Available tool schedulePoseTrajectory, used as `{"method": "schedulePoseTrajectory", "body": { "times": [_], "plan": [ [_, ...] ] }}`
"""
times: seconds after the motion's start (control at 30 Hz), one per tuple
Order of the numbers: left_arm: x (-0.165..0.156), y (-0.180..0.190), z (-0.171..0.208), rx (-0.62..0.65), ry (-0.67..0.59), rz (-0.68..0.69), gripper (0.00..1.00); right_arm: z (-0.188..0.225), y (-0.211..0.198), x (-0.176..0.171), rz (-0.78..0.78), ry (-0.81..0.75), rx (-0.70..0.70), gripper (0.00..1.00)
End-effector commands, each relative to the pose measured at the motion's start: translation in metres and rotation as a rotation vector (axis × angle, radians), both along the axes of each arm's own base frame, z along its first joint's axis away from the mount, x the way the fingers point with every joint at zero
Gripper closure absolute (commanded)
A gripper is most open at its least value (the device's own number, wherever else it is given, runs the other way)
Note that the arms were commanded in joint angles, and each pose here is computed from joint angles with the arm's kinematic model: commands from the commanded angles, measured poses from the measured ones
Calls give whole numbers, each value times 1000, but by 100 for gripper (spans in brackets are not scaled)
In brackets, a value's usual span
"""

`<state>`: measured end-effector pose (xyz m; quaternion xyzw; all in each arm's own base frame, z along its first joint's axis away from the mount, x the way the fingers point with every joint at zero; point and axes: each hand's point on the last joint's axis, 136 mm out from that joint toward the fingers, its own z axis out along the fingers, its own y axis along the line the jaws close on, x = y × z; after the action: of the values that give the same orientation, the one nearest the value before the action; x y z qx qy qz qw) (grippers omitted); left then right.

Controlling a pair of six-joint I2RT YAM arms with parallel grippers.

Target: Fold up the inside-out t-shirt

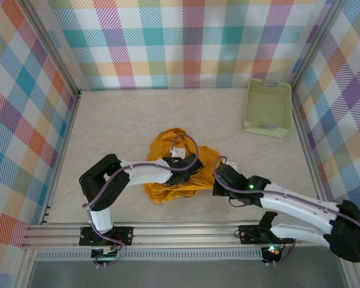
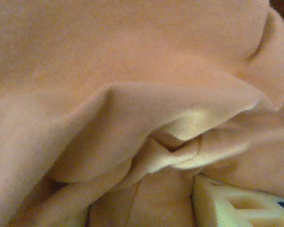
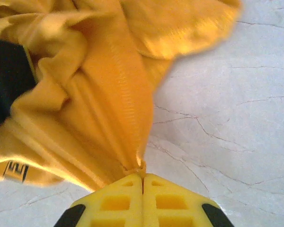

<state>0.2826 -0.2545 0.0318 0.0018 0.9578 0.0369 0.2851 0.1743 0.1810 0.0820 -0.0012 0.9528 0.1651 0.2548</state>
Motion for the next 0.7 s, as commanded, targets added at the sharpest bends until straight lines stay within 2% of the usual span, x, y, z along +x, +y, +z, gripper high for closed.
{"method": "schedulePoseTrajectory", "body": {
  "times": [0.0, 0.13, 0.17, 0.27, 0.43, 0.57, 0.67],
  "plan": [
    [-2, 46, -6, 77, 23, 120, 42, -11, -6, -11, 3, 7, 50, 100],
    [0, 31, 2, 6, 13, 66, 40, -28, -2, -13, -31, 26, 106, 94],
    [-1, 25, 6, -14, 7, 41, 40, -32, -2, -12, -41, 38, 92, 91],
    [-8, 3, 19, -45, -14, -59, 37, -34, -4, -9, -56, 58, 33, 71],
    [-25, -28, 38, -97, -30, -201, 34, -3, 7, 6, 20, -27, 3, 56],
    [-34, -29, 52, -159, -55, -226, 33, 13, 30, 16, 133, -78, -9, 44],
    [-36, -5, 65, -169, -98, -175, 31, 14, 52, 25, 198, -76, -25, 34]
  ]
}}
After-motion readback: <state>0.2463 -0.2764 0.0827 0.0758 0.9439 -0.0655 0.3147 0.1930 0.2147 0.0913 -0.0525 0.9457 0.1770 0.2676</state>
